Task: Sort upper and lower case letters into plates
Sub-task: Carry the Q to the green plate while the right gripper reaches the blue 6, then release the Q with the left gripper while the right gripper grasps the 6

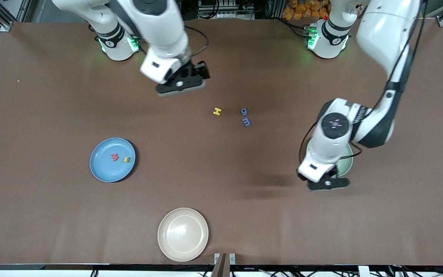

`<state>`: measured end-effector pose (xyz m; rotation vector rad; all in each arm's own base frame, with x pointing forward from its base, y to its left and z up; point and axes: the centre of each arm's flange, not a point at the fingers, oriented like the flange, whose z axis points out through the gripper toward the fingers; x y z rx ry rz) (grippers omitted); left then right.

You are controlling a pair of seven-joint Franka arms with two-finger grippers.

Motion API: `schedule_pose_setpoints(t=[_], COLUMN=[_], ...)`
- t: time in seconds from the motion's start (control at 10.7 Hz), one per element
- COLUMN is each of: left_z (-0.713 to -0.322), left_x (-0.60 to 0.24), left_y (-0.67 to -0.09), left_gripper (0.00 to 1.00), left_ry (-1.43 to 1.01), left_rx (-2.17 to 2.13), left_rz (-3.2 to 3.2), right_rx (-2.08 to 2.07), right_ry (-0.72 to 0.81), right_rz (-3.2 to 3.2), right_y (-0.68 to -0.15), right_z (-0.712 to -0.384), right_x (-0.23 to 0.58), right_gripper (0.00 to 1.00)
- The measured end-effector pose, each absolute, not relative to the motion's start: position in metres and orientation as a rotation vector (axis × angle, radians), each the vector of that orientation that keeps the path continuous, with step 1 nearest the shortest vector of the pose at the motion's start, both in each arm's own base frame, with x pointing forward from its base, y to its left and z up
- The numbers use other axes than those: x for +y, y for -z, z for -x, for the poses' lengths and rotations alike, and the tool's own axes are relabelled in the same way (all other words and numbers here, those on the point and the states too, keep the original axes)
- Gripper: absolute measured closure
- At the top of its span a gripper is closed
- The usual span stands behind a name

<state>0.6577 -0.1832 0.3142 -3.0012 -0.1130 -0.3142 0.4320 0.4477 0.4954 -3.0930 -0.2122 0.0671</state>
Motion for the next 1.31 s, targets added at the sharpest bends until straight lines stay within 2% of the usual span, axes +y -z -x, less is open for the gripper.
schedule_pose_setpoints(t=[0.28, 0.47, 0.56, 0.66, 0.84, 1.03, 1.12, 1.22, 1.31], left_z=[-0.632, -0.609, -0.597, -0.590, -0.589, -0.590, -0.590, -0.590, -0.591], left_x=[-0.106, -0.070, -0.057, -0.052, -0.055, -0.057, -0.057, -0.057, -0.057], left_y=[-0.304, -0.266, -0.248, -0.236, -0.234, -0.236, -0.236, -0.236, -0.237], left_gripper=[0.67, 0.67, 0.67, 0.67, 0.47, 0.18, 0.07, 0.00, 0.00], left_ry=[0.207, 0.271, 0.283, 0.288, 0.309, 0.315, 0.315, 0.317, 0.321], left_rx=[-0.189, -0.254, -0.281, -0.291, -0.284, -0.281, -0.282, -0.283, -0.294], left_rz=[3.025, 3.061, 3.075, 3.084, 3.094, 3.096, 3.096, 3.096, 3.097], right_rx=[-0.167, -0.087, -0.040, -0.011, 0.007, 0.027, 0.038, 0.049, 0.059], right_ry=[-0.061, -0.003, 0.027, 0.031, -0.028, -0.057, -0.058, -0.054, -0.037], right_rz=[3.088, 3.104, 3.109, 3.115, 3.110, 3.080, 3.059, 3.050, 3.055], right_y=[-0.419, -0.374, -0.348, -0.319, -0.272, -0.251, -0.245, -0.238, -0.231], right_z=[-0.390, -0.378, -0.373, -0.367, -0.367, -0.378, -0.382, -0.382, -0.381], right_x=[0.507, 0.534, 0.546, 0.557, 0.577, 0.595, 0.601, 0.606, 0.610], right_gripper=[0.02, 0.06, 0.17, 0.18, 0.18, 0.19, 0.23, 0.29, 0.31])
